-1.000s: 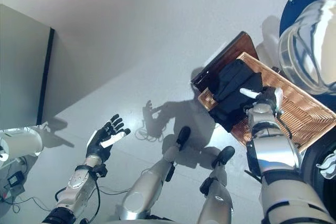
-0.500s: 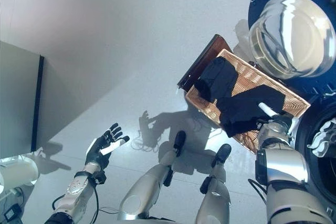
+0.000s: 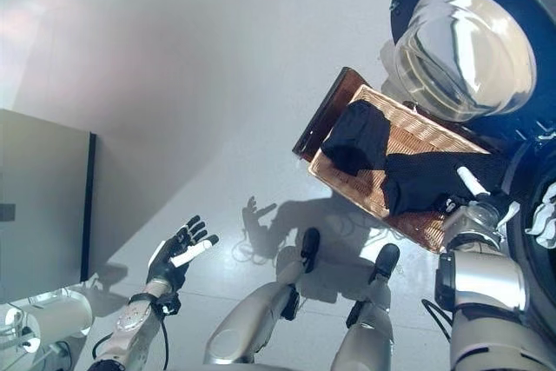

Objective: Pick up the clothes and place them into the washing machine

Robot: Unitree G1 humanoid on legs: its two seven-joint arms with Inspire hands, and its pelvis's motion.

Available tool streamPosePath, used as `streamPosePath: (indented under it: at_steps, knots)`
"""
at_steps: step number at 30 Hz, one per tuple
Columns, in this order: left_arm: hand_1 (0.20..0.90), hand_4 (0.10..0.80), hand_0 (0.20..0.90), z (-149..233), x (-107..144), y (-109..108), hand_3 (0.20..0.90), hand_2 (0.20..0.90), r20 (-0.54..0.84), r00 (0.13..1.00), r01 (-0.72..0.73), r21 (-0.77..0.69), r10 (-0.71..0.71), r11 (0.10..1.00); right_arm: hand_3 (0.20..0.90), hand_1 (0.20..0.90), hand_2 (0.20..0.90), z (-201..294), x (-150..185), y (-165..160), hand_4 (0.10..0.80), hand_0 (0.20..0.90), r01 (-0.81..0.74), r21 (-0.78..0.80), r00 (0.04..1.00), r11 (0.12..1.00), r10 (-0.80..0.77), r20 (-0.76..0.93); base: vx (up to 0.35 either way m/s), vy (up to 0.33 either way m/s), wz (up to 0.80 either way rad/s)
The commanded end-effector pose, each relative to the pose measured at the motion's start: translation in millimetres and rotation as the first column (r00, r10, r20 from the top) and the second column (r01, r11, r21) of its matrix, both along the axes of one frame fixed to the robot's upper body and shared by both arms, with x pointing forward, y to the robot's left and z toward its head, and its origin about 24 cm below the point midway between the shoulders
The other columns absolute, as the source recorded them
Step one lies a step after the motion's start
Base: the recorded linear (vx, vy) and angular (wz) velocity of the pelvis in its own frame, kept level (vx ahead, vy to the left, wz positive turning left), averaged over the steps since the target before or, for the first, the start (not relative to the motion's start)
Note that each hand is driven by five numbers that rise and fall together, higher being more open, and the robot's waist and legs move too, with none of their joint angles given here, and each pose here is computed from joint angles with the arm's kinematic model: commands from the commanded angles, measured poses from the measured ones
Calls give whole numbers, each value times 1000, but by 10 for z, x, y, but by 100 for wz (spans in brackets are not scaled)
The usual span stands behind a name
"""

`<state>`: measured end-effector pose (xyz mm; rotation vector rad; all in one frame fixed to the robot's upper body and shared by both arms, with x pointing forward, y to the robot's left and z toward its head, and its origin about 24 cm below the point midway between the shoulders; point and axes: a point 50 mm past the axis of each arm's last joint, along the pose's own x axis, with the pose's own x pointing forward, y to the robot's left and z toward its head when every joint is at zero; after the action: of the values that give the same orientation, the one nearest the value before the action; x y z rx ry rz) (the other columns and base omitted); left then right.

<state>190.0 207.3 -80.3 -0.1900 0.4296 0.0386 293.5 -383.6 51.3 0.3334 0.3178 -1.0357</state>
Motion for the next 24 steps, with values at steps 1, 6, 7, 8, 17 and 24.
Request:
streamPosePath:
  at_steps: [1,6,7,8,17,24]
  knots:
    - [900,800,900,-44,-63,-9,900,900,-4,1000,-12,-2,12,1000,200,200,200,365,-106,-330,300,200,122,-55,965,991,-106,238,0,0,0]
    - [900,800,900,-83,-71,-53,900,900,-17,999,-34,-33,33,999,200,200,200,408,-31,-247,300,200,118,46,869,992,-126,479,32,-7,-17]
    - [900,800,900,-90,-76,-52,900,900,-19,999,-43,-39,42,998,200,200,200,395,-47,-247,300,200,123,49,860,991,-131,493,15,-8,-11]
    - [900,800,900,-91,-78,-51,900,900,-20,999,-43,-39,42,998,200,200,200,389,-49,-244,300,200,123,49,860,991,-131,493,0,-6,-11]
    - [900,800,900,-181,-125,-109,900,900,-53,996,-82,-77,78,994,200,200,200,297,-201,-256,300,200,155,46,797,987,-153,584,15,-13,-11]
    - [900,800,900,-203,-119,-158,900,900,-56,995,-88,-89,83,992,200,200,200,357,-237,-282,300,200,168,44,752,985,-157,640,8,-17,-13]
